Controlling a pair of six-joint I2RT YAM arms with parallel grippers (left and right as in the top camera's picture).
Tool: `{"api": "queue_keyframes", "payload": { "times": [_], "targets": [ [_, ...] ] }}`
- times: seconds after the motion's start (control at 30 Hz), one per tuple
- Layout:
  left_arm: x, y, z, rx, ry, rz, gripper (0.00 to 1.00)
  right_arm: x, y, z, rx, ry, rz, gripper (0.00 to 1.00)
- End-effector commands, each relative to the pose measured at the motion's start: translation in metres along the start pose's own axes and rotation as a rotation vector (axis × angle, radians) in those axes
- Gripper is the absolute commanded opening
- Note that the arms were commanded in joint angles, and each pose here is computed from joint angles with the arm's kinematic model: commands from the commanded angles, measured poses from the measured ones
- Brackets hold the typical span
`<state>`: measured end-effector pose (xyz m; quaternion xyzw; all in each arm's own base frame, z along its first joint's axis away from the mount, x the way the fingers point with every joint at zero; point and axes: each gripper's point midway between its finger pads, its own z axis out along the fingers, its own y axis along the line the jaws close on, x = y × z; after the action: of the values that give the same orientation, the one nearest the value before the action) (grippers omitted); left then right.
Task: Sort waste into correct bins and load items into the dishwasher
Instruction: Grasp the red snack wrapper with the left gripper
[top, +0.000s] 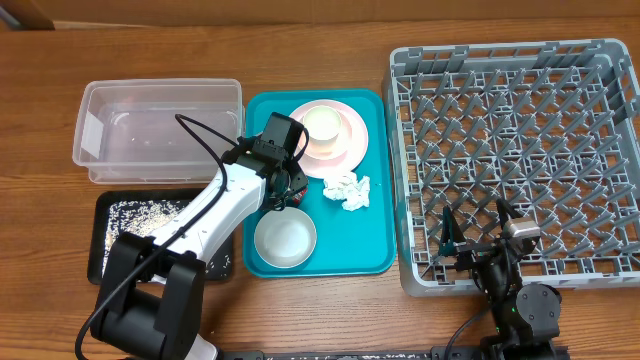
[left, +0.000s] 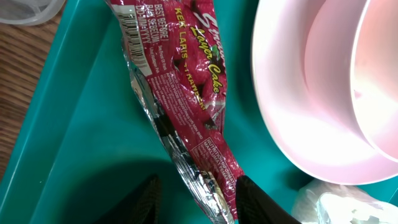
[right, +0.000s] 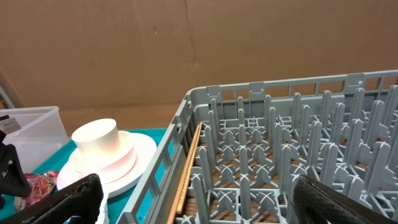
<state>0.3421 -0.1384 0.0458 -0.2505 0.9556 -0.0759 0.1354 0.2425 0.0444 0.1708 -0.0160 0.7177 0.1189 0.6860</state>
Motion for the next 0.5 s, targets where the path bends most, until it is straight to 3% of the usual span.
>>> {"api": "queue_keyframes", "payload": {
  "times": [0.0,0.47],
  "targets": [
    [0.0046,0.0042,0.0078,-0.028,0.005,-0.001,0.41,0.0008,0.0005,0.0,-0.003,-0.008,0.001,1.0],
    [0.0089,0.002,0.0112,-0.052,-0.05,0.043,0.38,0.0008,0.0005,0.0,-0.003,-0.008,0.001,1.0]
  ]
}}
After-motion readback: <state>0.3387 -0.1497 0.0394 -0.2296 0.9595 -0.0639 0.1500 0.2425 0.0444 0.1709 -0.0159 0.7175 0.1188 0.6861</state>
